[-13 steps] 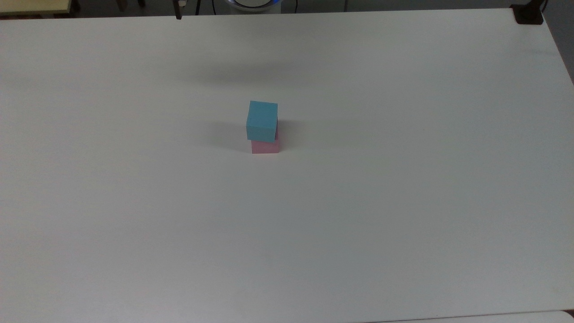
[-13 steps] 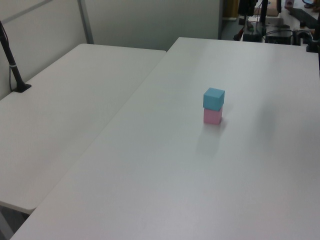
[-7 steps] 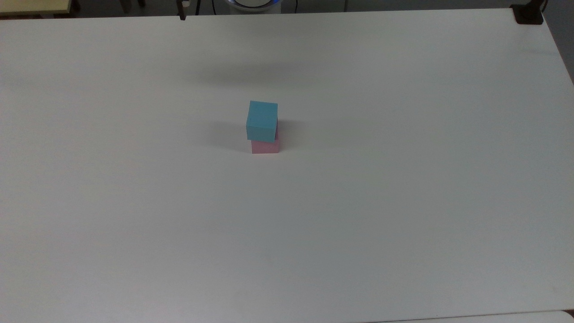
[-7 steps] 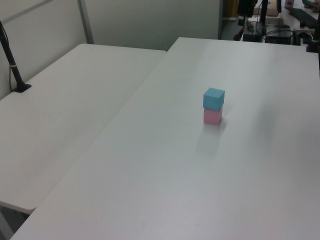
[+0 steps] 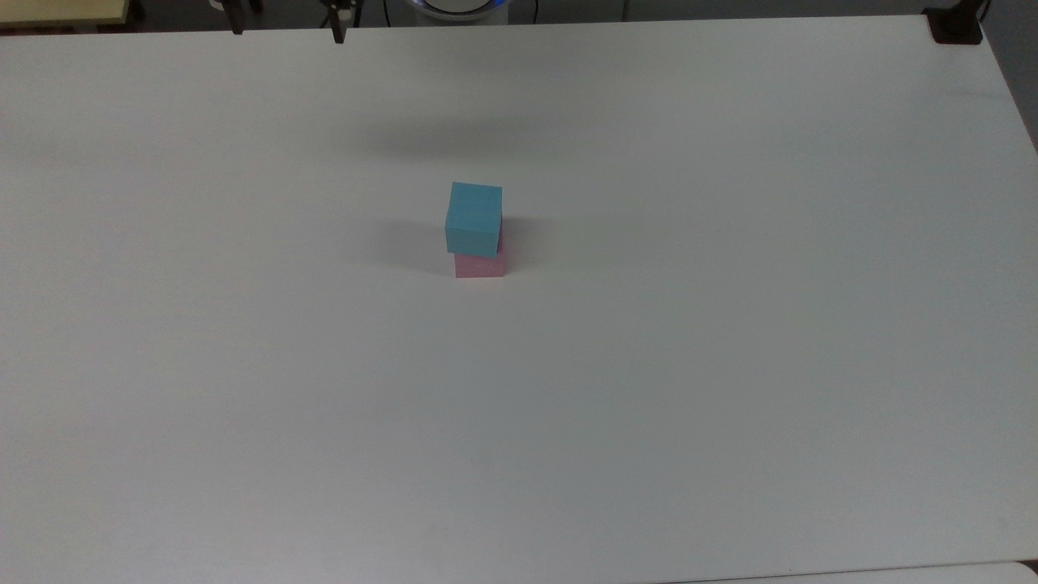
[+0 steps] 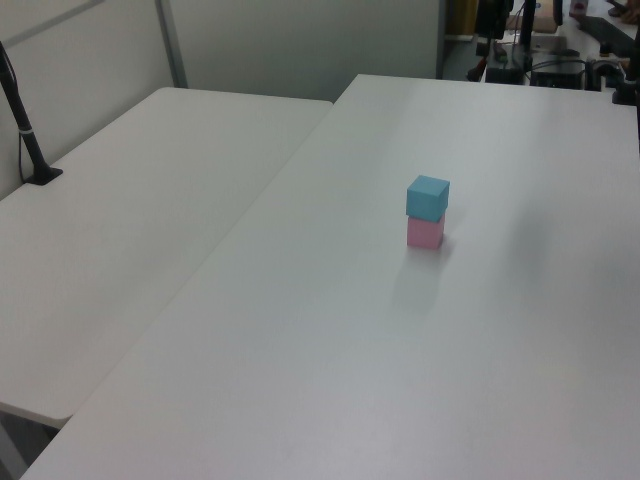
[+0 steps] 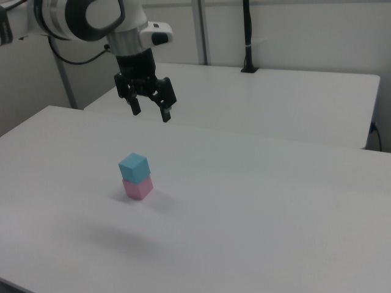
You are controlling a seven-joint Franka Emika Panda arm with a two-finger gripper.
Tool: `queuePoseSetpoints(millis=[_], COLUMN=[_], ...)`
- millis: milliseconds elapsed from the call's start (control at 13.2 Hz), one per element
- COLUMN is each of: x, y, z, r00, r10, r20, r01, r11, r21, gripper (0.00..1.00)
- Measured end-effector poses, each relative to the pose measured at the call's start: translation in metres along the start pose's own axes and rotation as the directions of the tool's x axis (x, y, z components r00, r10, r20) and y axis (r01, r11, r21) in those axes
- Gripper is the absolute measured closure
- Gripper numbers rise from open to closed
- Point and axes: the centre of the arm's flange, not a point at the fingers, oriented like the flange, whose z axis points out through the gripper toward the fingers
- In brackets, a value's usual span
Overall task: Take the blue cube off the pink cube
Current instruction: 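Lower the open gripper onto the light blue cube and close it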
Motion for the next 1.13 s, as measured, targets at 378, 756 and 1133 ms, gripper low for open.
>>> queuePoseSetpoints(millis=[378,756,1133], x=[0.012,0.016,0.032], y=[-0.048,-0.102,-0.133], z=[0.040,0.107,0.159], r00=[0.996,0.995,0.994], r10=[-0.061,-0.027,-0.001], r20=[0.065,0.094,0.110], r01=[0.061,0.024,-0.003], r11=[0.998,0.999,1.000], r21=[0.008,0.031,0.031], gripper=[0.00,0.00,0.00])
